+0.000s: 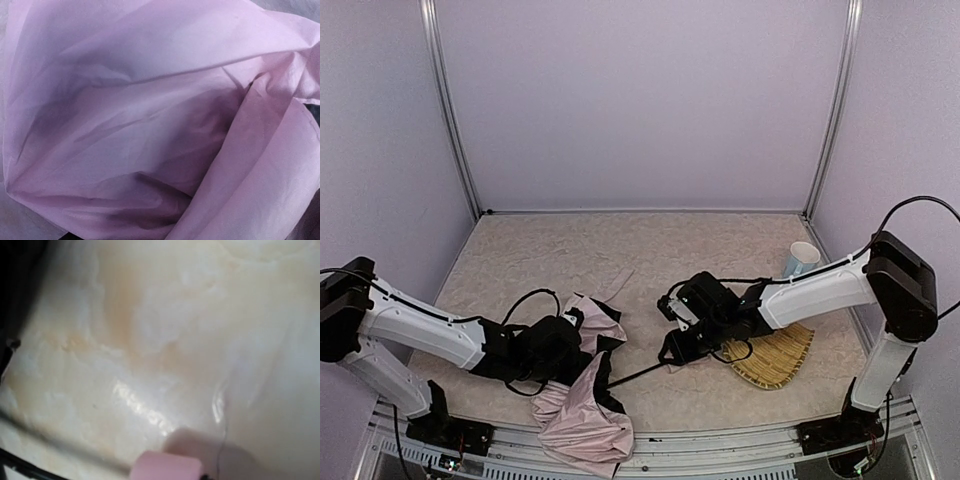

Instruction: Put away the umbrella

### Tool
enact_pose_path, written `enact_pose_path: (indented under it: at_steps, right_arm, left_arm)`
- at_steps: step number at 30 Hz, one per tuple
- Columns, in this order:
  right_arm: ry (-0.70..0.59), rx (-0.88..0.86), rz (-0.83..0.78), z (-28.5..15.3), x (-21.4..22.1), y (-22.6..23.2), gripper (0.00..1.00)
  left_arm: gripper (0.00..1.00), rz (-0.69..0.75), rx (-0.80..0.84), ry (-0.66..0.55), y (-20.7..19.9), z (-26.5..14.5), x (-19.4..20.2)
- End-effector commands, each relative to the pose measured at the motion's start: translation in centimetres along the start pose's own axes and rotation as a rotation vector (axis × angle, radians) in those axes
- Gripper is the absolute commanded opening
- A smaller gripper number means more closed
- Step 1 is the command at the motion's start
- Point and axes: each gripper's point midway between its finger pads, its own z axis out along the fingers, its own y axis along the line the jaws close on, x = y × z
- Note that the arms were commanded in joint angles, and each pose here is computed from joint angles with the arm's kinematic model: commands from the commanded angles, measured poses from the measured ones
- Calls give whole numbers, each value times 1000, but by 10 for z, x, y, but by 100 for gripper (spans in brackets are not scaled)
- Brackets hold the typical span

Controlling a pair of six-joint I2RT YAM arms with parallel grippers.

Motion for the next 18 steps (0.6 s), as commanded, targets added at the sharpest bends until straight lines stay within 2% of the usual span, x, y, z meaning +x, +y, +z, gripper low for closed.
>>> enact_pose_path:
  at_steps: [1, 3, 5, 8, 10, 14, 18]
  right_arm:
    - [39, -135, -54, 9, 12, 40, 21]
    - [5, -34, -46, 4, 8, 19, 23]
    - [-29, 76, -19, -3, 7, -10, 28]
    - [-71, 231, -6, -14, 7, -43, 28]
    - [-99, 277, 4, -18, 6, -53, 29]
    - [-123, 278, 34, -19, 5, -60, 33]
    - [-139, 276, 36, -19, -1, -60, 41]
  left_arm:
    - [66, 75, 96, -28, -35, 8, -15]
    - [69, 96, 37, -47, -25, 9, -31]
    - [78, 119, -62, -92, -6, 1, -56]
    - [93, 113, -176, -150, 29, -18, -101]
    - [98, 95, -223, -187, 50, -33, -129]
    - [99, 61, -271, -267, 79, -65, -168]
    - [99, -4, -247, -311, 89, -95, -168]
